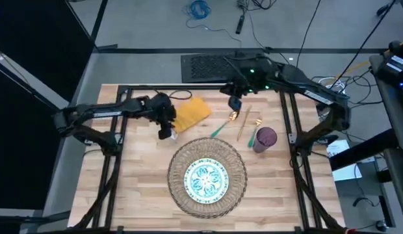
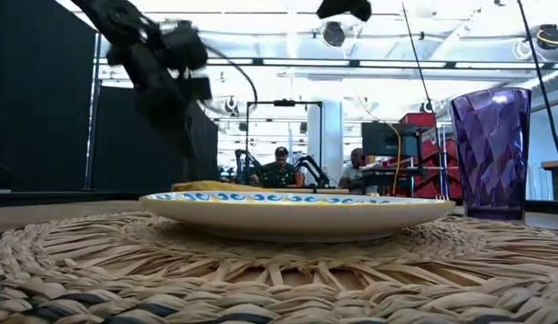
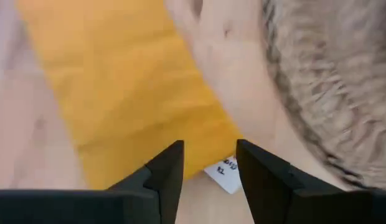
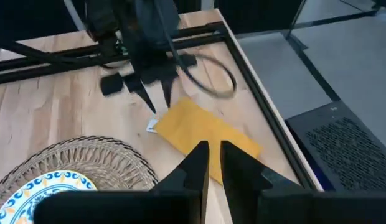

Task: Set table place
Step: Fold the yellow table napkin

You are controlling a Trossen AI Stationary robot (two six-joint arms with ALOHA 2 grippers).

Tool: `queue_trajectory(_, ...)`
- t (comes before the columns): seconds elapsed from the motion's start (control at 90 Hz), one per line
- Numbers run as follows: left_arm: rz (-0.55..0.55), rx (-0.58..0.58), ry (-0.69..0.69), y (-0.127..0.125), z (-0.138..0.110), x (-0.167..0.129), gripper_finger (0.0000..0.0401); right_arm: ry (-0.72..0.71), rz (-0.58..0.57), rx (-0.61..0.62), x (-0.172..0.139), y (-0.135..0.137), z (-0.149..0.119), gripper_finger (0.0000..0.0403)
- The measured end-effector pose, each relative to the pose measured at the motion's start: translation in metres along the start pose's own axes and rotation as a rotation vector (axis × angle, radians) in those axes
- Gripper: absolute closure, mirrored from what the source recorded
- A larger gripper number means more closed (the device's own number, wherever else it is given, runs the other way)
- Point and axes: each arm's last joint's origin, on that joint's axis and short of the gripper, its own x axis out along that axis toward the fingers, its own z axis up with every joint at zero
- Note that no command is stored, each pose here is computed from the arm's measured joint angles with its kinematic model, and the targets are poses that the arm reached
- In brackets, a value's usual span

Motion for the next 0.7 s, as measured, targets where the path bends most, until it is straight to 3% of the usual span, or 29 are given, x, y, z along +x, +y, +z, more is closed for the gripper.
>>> queue_trajectory(0.111, 0.124, 0.01, -0.125, 0.003, 0.015, -0.022, 0.0269, 0.023, -0.004, 0.008, -0.002, 0.001, -0.003, 0.0376)
queue_trajectory(0.2, 0.158, -0.007, -0.155, 0.013, 0.026, -0.025, 0.0271, 0.036, -0.015, 0.016, 0.001, 0.002, -0.003, 0.0376)
queue_trajectory(0.433, 0.144, -0.048, -0.025, 0.044, 0.041, 0.028, 0.028, 0.086, -0.052, 0.024, 0.0, 0.01, -0.008, 0.0376)
queue_trajectory(0.7, 0.104, -0.048, 0.083, 0.061, 0.047, 0.081, 0.0281, 0.158, -0.128, -0.042, -0.011, 0.029, -0.017, 0.0376)
